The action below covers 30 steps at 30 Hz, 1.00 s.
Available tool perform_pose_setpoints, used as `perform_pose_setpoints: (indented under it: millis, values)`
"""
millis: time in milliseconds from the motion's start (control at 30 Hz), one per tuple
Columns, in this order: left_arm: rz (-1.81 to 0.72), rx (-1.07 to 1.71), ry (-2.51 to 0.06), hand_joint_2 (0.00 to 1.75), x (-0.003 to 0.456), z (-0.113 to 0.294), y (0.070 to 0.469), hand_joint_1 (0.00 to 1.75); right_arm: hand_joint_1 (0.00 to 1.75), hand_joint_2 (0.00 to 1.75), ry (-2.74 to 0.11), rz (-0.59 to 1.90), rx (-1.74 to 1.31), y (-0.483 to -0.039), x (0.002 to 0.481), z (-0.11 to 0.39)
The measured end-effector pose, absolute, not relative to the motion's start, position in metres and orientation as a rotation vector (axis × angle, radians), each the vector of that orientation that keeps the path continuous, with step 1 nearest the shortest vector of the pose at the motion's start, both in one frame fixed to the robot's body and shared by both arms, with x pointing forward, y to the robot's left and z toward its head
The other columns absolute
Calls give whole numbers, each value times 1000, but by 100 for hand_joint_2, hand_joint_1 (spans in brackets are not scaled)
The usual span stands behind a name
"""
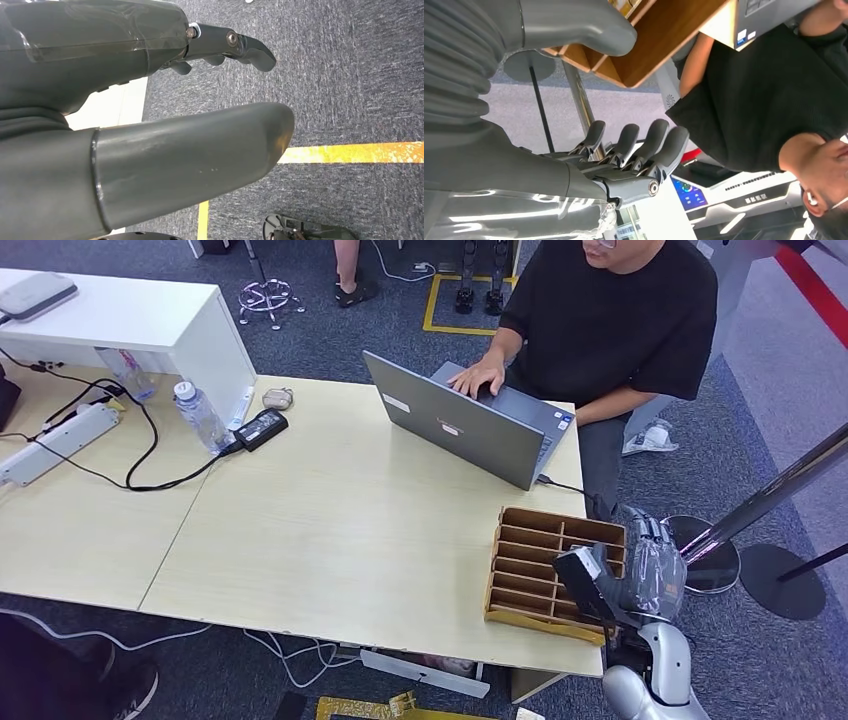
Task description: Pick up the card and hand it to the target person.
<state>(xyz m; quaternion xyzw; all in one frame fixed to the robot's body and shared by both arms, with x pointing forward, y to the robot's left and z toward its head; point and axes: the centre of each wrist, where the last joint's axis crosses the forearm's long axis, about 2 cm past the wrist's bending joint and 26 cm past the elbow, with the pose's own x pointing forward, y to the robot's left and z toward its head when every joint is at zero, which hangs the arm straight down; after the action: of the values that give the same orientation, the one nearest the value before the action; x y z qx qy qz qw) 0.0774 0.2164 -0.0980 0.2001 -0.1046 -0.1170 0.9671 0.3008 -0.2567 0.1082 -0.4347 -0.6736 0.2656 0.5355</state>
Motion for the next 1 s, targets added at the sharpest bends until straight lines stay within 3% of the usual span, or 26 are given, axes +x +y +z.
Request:
perform_pose_setpoints:
  millis: [233, 600, 733, 1000]
  values:
    - [-230, 412, -207, 0, 77, -98, 217, 0, 89, 175, -1583, 656, -1056, -258, 298, 105]
    - [-228, 411, -202, 0, 77, -98, 216, 0, 89, 175, -1588, 688, -1072, -260, 293, 104]
    - [-228, 411, -202, 0, 77, -98, 216, 0, 101, 175, -1589, 698, -1070, -260, 292, 103]
    - [-212, 405, -191, 0, 77, -98, 217, 0, 107, 175, -1555, 745, -1073, -258, 289, 103]
